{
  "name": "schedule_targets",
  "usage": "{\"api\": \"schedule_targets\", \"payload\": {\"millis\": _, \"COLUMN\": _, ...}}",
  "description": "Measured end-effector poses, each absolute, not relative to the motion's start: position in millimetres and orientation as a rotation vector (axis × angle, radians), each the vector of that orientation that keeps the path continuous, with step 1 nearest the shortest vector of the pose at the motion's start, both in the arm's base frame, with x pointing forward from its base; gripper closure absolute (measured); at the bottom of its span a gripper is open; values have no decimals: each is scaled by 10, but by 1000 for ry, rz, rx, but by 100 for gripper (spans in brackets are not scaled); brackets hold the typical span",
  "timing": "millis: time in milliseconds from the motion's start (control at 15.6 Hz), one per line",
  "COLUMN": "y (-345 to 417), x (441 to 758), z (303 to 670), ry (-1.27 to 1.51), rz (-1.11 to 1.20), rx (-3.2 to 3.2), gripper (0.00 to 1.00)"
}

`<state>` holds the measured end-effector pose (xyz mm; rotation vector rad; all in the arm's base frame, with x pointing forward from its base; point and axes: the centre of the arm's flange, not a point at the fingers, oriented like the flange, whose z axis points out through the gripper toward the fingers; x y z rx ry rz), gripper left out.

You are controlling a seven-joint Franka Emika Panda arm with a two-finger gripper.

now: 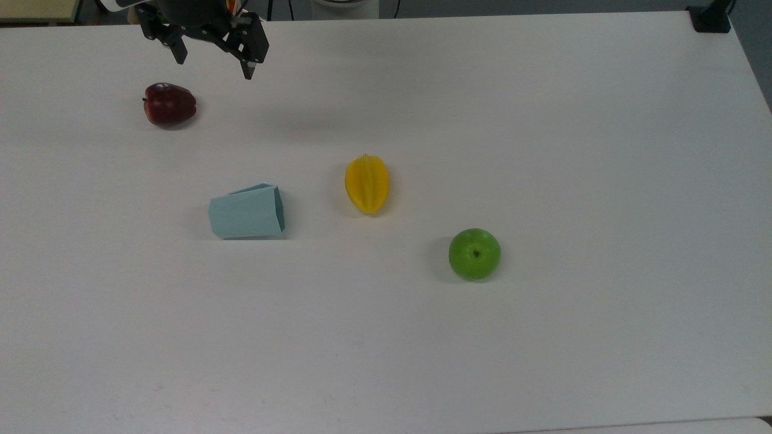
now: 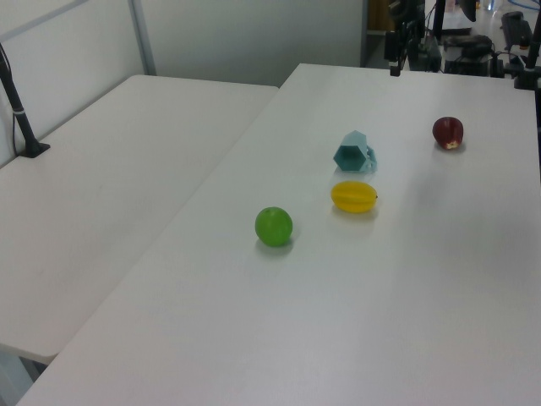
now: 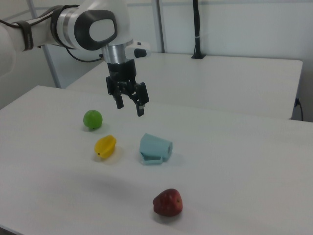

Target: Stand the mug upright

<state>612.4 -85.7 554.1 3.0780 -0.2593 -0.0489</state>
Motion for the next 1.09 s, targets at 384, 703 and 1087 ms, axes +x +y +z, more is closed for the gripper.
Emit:
{"api": "schedule_targets", "payload": {"millis": 384, "y": -986, "x": 6111, "z": 5517, "ry": -229, "rz": -57, "rx": 3087, "gripper": 0}}
{"api": "schedule_targets", "payload": {"millis": 703, "y": -769, "x": 6299, "z": 5411, "ry": -118, "rz": 35, "rx": 3080, "gripper": 0}}
{"api": "schedule_targets", "payload": {"millis": 1087, "y": -345, "x": 6477, "z": 5166, "ry": 85, "rz": 10, "rx": 2839, "gripper": 0}}
